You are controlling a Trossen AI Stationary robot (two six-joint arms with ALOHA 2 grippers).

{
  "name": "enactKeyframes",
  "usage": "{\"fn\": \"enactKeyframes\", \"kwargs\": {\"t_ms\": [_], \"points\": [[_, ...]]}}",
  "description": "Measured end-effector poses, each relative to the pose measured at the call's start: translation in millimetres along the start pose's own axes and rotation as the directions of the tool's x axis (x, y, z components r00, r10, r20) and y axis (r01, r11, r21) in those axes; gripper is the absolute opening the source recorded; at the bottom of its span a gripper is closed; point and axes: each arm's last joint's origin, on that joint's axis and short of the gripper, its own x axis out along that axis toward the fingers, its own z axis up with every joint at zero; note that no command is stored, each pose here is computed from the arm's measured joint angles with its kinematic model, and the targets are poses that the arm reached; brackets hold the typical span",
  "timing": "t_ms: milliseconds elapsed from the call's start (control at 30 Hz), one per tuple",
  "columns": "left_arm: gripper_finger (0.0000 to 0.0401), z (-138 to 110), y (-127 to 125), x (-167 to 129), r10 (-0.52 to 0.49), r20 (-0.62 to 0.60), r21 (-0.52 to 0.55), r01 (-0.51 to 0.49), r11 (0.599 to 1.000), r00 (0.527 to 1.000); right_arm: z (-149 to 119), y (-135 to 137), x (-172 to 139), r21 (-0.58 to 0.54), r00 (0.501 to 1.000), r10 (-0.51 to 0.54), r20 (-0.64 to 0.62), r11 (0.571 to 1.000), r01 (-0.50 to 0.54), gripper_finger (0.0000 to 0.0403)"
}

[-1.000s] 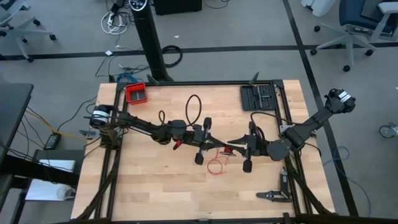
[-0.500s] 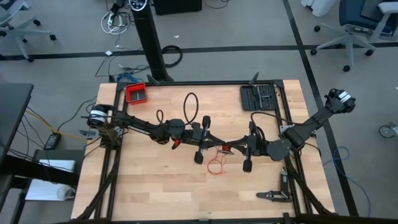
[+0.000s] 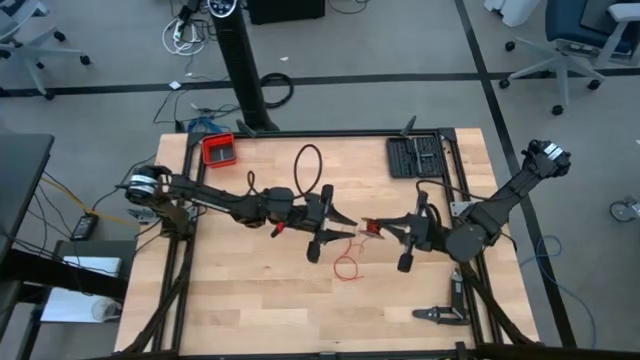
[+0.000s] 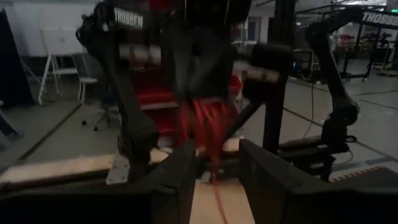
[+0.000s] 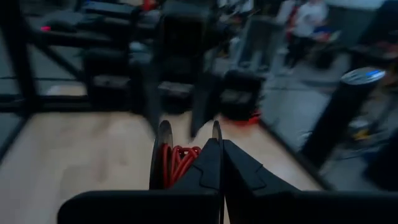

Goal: Coil cords
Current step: Coil the red wire onto the spool

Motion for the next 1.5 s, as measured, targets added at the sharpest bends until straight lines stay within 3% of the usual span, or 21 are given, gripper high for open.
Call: {"fn": "enactKeyframes", "kwargs": {"t_ms": [167, 333, 633, 1067, 1500], "points": [[0.0127, -12.5, 0.4, 3.5, 0.003, -0.055, -0.109, -0.009, 0.994, 0.998, 1.9, -1.4, 1.0, -0.058, 0.996, -0.083, 0.018, 0.995, 0.084, 0.0001], [0.0127, -27.4, 3.3, 7.2, 0.091, -0.117, -0.173, -0.11, 0.979, 0.989, 4.9, -4.3, 4.1, -0.077, 0.993, -0.117, 0.032, 0.99, 0.12, 0.0001], [0.0127, -38.0, 2.6, 10.4, 0.123, -0.143, -0.267, -0.158, 0.95, 0.982, 15.0, -5.0, 4.2, -0.093, 0.989, -0.122, 0.085, 0.987, 0.13, 0.0001], [0.0127, -44.5, -0.6, 13.1, 0.115, -0.149, -0.273, -0.152, 0.95, 0.982, 12.5, 8.4, 28.0, -0.156, 0.983, -0.143, 0.117, 0.975, 0.16, 0.0001], [0.0127, -46.9, -0.2, 12.6, 0.128, -0.174, -0.264, -0.172, 0.949, 0.976, 16.8, 11.1, 20.0, -0.167, 0.981, -0.131, 0.14, 0.974, 0.154, 0.0001]]}}
